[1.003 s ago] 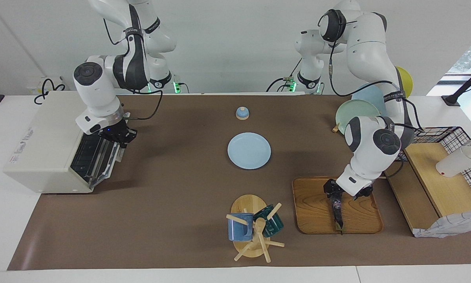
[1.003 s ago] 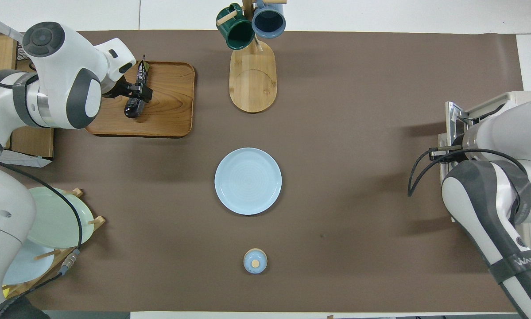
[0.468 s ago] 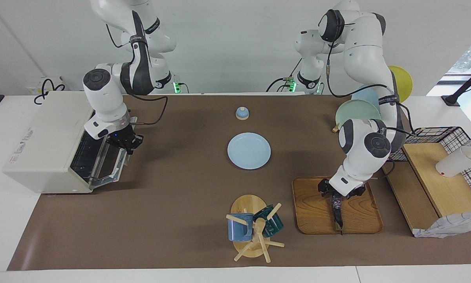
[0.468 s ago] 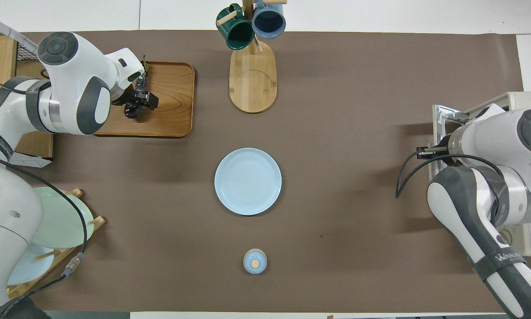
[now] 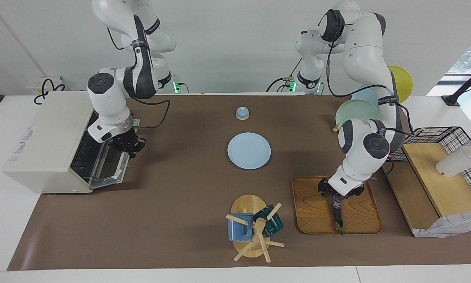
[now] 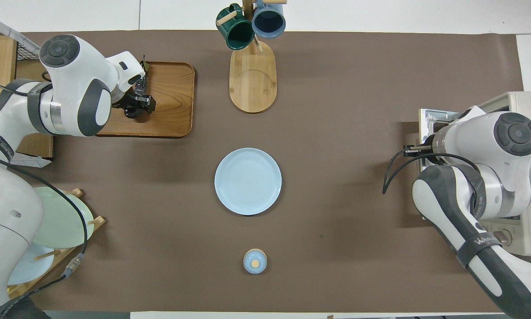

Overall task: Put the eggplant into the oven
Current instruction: 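Grasp the eggplant with the left gripper while the right gripper pulls the door open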

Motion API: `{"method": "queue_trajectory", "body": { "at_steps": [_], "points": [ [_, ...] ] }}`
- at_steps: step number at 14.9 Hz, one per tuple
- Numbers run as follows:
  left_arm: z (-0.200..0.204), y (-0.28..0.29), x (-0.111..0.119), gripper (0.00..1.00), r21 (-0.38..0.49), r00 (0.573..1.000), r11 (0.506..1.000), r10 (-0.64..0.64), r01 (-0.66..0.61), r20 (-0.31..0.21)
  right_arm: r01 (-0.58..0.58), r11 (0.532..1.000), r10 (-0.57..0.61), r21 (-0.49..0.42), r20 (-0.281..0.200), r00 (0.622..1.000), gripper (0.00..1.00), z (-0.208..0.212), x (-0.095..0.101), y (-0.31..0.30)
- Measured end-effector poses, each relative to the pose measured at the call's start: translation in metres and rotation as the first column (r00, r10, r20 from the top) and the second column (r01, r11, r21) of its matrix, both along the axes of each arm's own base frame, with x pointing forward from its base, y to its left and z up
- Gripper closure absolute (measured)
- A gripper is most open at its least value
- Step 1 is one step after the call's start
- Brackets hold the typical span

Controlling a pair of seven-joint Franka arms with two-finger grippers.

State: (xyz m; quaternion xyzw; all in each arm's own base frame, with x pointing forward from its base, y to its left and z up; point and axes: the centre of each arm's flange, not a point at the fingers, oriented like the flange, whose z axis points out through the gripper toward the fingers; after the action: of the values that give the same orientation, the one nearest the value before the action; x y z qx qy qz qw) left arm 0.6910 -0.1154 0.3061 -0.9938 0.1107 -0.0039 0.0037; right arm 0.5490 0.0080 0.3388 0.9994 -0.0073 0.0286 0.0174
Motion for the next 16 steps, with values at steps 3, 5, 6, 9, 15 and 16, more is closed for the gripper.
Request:
{"method": "queue_trajectory", "body": {
  "at_steps": [3,5,6,9,15,16],
  "points": [
    [0.005,0.002,0.001,0.48,0.0,1.0,1.0,0.002,-0.002,0.005,0.008,1.0,-0.008,0.003,-0.004,1.0,0.99,-0.009,0.001,0.001],
    [0.007,0.002,0.001,0.59,0.0,1.0,1.0,0.002,-0.002,0.006,0.022,1.0,-0.022,0.006,0.014,1.0,0.99,-0.015,0.004,0.002],
    [0.008,0.002,0.001,0.59,0.0,1.0,1.0,0.001,-0.001,0.007,0.026,1.0,-0.026,0.008,0.025,0.999,0.99,-0.02,0.007,0.002],
    [0.022,0.0,0.003,0.59,-0.003,1.0,1.0,0.002,-0.002,0.008,0.038,0.999,-0.039,0.011,0.04,0.998,0.99,-0.032,0.011,0.002],
    [0.135,-0.012,-0.031,0.59,-0.05,0.999,0.998,0.024,-0.026,-0.04,0.045,0.999,-0.046,0.013,0.064,0.997,0.99,-0.027,0.016,0.003],
    [0.151,-0.02,-0.04,0.59,-0.06,0.998,0.998,0.032,-0.036,-0.053,0.057,0.998,-0.059,0.022,0.079,0.995,0.99,-0.022,0.021,0.005]
  ]
}}
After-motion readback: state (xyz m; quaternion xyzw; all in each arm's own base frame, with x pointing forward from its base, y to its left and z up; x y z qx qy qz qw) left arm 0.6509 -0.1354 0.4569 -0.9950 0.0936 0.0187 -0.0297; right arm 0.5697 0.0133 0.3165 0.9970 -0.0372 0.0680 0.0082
